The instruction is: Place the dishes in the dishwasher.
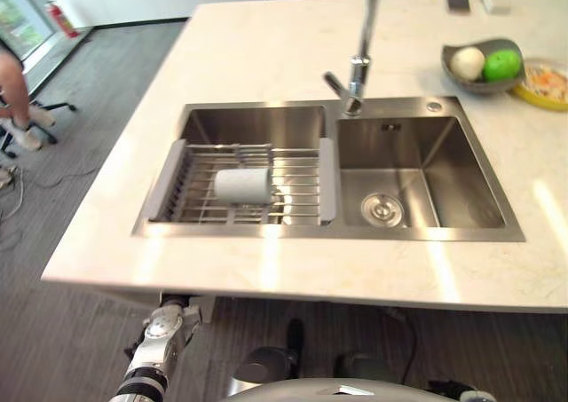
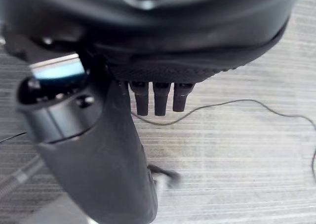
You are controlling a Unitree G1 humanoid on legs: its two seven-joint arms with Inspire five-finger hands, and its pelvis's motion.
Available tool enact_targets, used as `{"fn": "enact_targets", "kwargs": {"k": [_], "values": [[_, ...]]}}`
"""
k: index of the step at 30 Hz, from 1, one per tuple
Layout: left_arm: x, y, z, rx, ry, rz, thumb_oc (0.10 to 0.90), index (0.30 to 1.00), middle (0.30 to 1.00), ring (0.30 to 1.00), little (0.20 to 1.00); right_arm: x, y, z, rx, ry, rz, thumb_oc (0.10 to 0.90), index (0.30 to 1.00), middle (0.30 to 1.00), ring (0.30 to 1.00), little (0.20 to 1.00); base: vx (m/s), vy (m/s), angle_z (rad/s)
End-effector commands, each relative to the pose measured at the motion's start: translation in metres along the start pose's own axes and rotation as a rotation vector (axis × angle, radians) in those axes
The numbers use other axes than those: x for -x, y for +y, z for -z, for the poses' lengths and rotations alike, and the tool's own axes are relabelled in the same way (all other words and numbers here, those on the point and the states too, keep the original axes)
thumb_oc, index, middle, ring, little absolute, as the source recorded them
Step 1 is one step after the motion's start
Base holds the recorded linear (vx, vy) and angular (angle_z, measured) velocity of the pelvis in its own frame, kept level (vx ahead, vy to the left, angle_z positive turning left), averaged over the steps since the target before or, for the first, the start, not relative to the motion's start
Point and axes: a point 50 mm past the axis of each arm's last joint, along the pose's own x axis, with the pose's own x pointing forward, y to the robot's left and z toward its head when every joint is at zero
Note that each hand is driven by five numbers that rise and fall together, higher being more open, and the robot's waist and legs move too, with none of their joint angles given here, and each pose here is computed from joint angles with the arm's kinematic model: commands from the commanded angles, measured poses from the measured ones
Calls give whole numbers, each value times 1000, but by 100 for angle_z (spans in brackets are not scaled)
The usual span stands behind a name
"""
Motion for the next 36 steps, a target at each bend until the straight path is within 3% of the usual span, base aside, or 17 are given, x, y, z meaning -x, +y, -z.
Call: {"fn": "enact_targets", "kwargs": {"k": [1,16,31,36], "values": [[-5,-14,-97,-7,-379,65,800,900,900,900,900,3,-23,-28,11,-81,61,800,900,900,900,900,119,-194,71],[-3,-35,-66,-51,-276,183,800,900,900,900,900,3,-21,17,-61,29,56,800,900,900,900,900,30,-106,18],[1,-42,-48,-37,-220,235,800,900,900,900,900,2,-20,5,-78,-27,63,800,900,900,900,900,-42,-30,4],[2,-67,-66,-91,-286,317,800,900,900,900,900,3,-25,15,-168,-14,92,800,900,900,900,900,-218,34,126]]}}
